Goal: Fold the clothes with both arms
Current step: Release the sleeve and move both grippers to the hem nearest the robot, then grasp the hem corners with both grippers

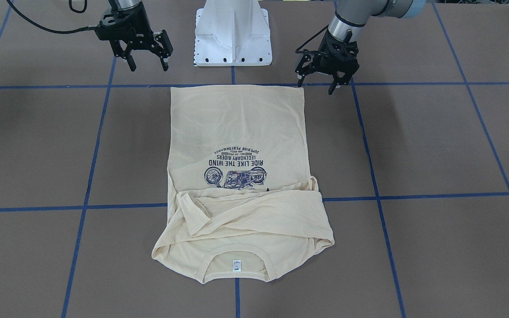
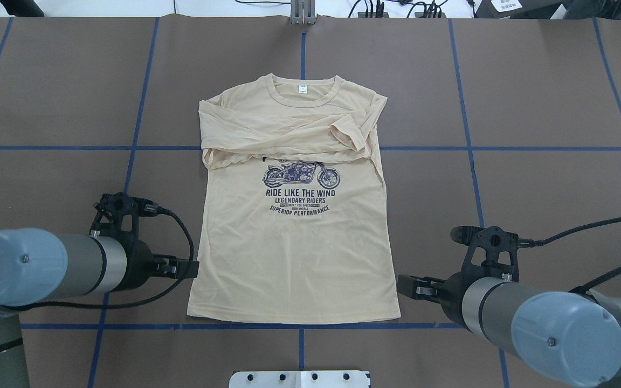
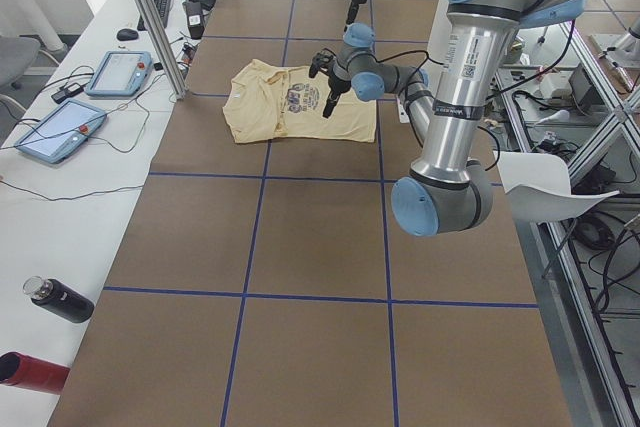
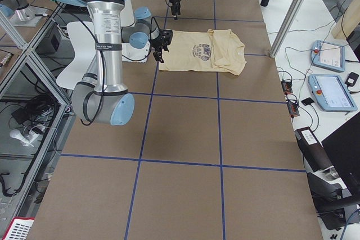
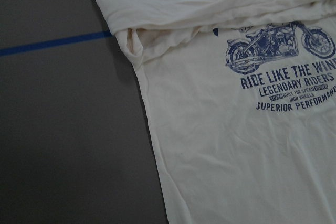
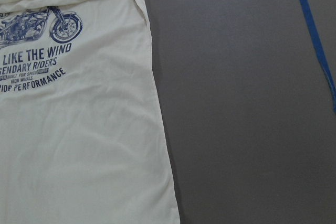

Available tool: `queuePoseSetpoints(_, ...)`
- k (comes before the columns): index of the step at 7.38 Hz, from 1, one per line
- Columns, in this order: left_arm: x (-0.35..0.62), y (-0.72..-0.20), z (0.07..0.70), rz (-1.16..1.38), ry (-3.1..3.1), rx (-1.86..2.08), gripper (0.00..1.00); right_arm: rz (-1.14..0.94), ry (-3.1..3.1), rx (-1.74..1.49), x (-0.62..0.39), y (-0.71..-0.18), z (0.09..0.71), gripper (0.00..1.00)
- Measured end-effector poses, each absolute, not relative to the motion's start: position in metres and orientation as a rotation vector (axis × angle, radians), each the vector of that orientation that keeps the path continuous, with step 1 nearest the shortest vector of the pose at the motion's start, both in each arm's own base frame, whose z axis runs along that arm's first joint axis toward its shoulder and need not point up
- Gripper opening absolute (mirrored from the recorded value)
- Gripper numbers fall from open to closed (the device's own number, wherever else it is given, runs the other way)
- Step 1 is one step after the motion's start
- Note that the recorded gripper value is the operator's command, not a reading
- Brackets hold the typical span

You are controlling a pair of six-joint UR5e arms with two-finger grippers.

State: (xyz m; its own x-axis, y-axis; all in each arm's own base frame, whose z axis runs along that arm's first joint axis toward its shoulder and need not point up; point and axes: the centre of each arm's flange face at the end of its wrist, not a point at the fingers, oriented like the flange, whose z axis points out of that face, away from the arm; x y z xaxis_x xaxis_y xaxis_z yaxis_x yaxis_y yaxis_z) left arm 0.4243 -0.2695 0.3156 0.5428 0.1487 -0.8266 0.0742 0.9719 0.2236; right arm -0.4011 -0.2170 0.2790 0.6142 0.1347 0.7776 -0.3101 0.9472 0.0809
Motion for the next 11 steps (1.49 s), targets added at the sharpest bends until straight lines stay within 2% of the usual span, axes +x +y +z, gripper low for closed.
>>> queuePoseSetpoints(1, 0.439, -0.244, 0.326, 0.015, 1.002, 0.199, 0.71, 0.258, -0.870, 0.219, -0.403, -0.211, 0.279, 1.00)
queuePoseSetpoints(2, 0.452, -0.229, 0.336, -0.011, 0.992, 0.166, 0.52, 0.258, -0.868, 0.221, -0.405, -0.209, 0.278, 1.00)
queuePoseSetpoints(3, 0.464, -0.221, 0.345, -0.026, 0.977, 0.143, 0.46, 0.257, -0.867, 0.222, -0.405, -0.208, 0.279, 1.00)
queuePoseSetpoints(9, 0.496, -0.218, 0.351, -0.018, 0.959, 0.121, 0.44, 0.255, -0.866, 0.233, -0.408, -0.205, 0.279, 1.00)
queuePoseSetpoints(11, 0.497, -0.219, 0.354, -0.016, 0.949, 0.121, 0.41, 0.255, -0.865, 0.235, -0.408, -0.205, 0.279, 1.00)
